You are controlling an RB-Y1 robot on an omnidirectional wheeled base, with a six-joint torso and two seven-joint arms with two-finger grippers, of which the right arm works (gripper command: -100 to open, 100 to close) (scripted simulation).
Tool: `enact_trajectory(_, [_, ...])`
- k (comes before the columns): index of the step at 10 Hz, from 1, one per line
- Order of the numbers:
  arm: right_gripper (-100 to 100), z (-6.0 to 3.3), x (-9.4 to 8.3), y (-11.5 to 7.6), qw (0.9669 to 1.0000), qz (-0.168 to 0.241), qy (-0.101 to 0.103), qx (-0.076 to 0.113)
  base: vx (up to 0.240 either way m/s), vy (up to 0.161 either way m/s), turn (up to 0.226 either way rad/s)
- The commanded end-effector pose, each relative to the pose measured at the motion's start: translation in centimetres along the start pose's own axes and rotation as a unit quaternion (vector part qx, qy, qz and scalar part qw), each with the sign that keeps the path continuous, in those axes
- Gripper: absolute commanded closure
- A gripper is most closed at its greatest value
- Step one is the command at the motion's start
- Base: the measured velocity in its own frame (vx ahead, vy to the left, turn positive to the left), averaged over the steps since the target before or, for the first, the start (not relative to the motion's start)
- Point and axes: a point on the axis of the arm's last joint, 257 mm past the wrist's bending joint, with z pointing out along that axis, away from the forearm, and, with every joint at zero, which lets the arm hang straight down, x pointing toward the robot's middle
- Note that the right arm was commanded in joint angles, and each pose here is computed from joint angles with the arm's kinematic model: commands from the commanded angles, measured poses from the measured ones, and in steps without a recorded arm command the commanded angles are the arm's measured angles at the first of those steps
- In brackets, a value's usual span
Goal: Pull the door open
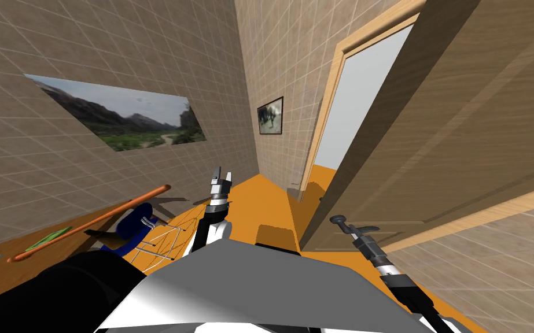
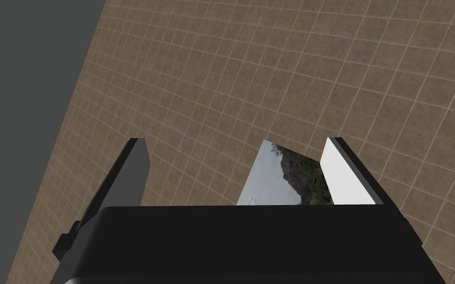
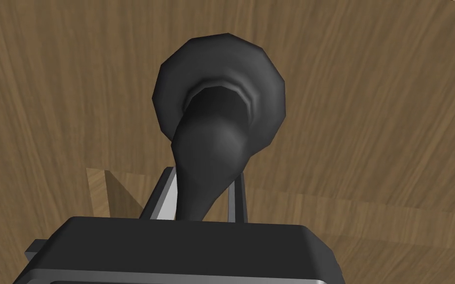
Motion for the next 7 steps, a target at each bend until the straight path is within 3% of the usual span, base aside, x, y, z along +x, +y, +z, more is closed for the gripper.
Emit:
enact_trajectory(1, [100, -0.38, 0.1, 0.0, 1.0000, 0.000, 0.003, -0.001, -0.174, -0.084, 0.164])
enact_trajectory(7, [100, -1.79, -0.2, 0.2, 1.0000, -0.002, 0.006, -0.004, -0.177, -0.088, 0.165])
